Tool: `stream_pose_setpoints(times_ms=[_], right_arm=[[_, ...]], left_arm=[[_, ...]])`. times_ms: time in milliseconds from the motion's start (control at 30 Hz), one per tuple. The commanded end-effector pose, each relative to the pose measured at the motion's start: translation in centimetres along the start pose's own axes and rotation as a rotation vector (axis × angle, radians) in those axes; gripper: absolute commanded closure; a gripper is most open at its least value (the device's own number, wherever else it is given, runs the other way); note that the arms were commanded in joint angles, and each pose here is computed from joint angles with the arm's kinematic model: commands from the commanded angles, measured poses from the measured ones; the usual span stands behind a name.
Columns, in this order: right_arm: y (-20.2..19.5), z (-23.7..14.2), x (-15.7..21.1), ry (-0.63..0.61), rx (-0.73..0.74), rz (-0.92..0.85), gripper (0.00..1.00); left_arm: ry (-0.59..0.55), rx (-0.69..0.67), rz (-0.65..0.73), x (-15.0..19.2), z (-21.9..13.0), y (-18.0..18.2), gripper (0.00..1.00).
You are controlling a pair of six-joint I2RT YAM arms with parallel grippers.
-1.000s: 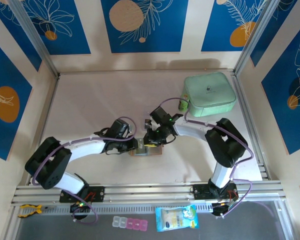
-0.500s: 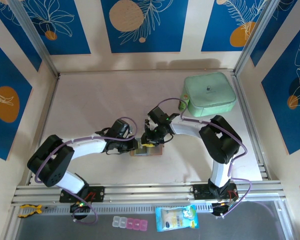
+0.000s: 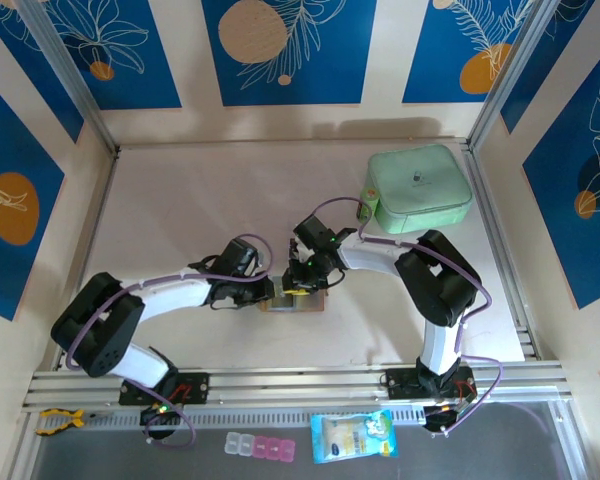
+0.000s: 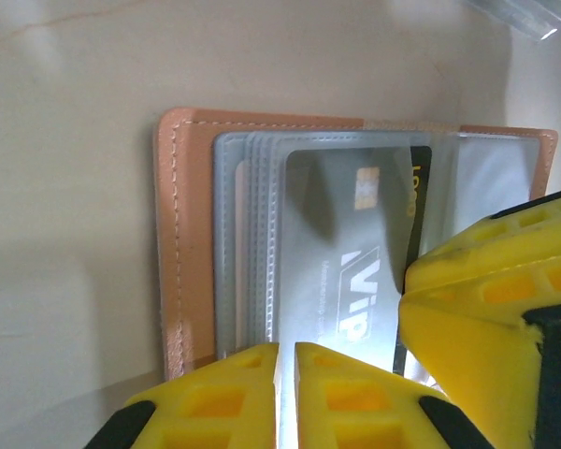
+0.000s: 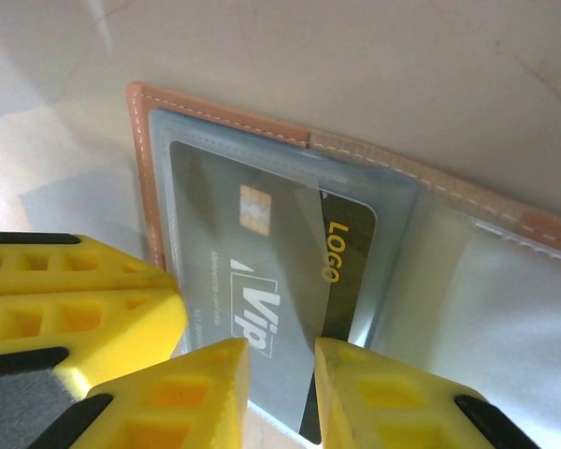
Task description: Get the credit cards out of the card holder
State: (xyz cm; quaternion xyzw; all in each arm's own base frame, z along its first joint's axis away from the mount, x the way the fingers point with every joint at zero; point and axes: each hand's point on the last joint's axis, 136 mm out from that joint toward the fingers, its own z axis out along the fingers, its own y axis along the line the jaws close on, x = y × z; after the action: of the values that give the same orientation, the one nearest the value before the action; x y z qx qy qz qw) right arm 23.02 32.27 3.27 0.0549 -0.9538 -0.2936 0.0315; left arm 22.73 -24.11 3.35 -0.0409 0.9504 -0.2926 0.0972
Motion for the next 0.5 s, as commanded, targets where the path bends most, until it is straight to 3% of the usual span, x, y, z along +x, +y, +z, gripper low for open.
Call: stream_pose_setpoints(times_ms=[0,467], right_arm=[[-1.2,0.1,0.7,0.019,0.063,0.000,0.74],[-1.4,-1.1,0.7,-0.009,0.098,-0.024,0.74]], left_arm=[[-0.005,-0.037,0.008,0.0,-0.6,0.9,0.87],[0.043,-0.050,-0.016,1.3,0.3,2.3,0.87]])
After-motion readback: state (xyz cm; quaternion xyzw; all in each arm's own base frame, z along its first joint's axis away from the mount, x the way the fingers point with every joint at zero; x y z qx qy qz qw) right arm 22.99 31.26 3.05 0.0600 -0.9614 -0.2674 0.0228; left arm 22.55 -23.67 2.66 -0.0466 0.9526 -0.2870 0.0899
